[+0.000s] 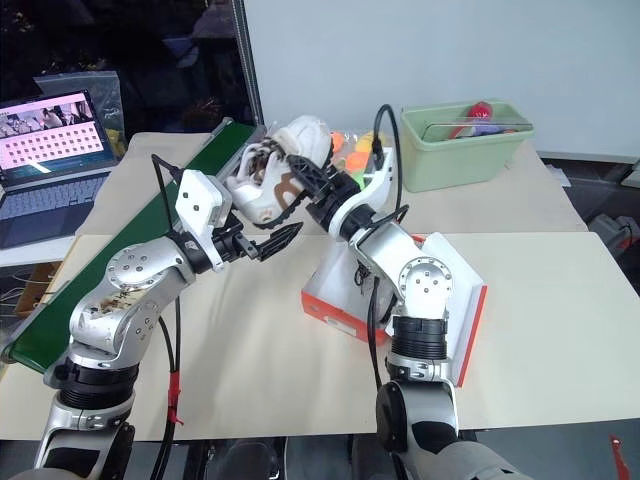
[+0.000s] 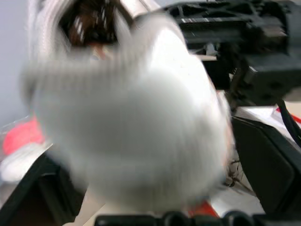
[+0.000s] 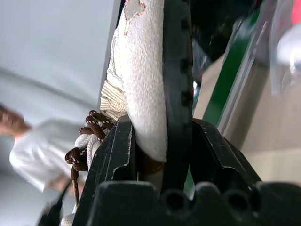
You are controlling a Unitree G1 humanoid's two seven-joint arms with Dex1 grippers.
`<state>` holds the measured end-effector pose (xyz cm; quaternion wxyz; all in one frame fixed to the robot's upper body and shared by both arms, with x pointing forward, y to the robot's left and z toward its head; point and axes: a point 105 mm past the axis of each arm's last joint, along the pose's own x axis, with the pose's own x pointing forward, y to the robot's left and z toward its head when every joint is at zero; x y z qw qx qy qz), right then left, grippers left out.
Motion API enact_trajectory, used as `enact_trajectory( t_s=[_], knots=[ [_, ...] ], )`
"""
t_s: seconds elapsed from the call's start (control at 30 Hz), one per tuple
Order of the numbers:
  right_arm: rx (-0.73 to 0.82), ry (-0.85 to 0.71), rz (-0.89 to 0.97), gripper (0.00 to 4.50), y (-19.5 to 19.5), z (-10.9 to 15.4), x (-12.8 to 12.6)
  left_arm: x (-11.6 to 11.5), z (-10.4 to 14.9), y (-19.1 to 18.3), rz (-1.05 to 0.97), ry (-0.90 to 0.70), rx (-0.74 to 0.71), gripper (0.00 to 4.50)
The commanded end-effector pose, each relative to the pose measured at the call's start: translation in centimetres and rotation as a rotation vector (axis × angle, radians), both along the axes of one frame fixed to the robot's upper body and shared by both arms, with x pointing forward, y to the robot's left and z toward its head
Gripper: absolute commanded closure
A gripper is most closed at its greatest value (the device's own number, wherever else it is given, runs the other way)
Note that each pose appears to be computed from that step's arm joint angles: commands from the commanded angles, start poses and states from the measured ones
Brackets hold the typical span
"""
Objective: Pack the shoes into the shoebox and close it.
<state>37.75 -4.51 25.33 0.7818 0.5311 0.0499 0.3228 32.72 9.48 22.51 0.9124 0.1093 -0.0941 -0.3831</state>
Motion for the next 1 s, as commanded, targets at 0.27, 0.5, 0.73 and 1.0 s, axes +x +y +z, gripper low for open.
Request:
enact_trajectory(
  t_s=[0.27,0.5,0.73,1.0],
  knots=[
    [-0.398,-0.125,-0.224,2.78,-5.7,2.0,2.3,-1.5,-2.9,1.5,-0.052,-0.089,0.23,0.04],
    [-0.789,-0.022,-0.019,2.78,-7.1,-0.3,1.2,-2.0,-4.4,3.5,-0.195,-0.099,0.353,0.04],
    [-0.999,0.316,0.209,2.78,-8.7,-6.8,-0.5,-1.9,-4.9,2.1,-0.347,-0.117,0.39,0.04],
    [-1.067,0.415,0.172,2.78,-9.2,-10.1,-0.1,-1.9,-4.4,1.2,-0.35,-0.145,0.37,0.04]
  ],
)
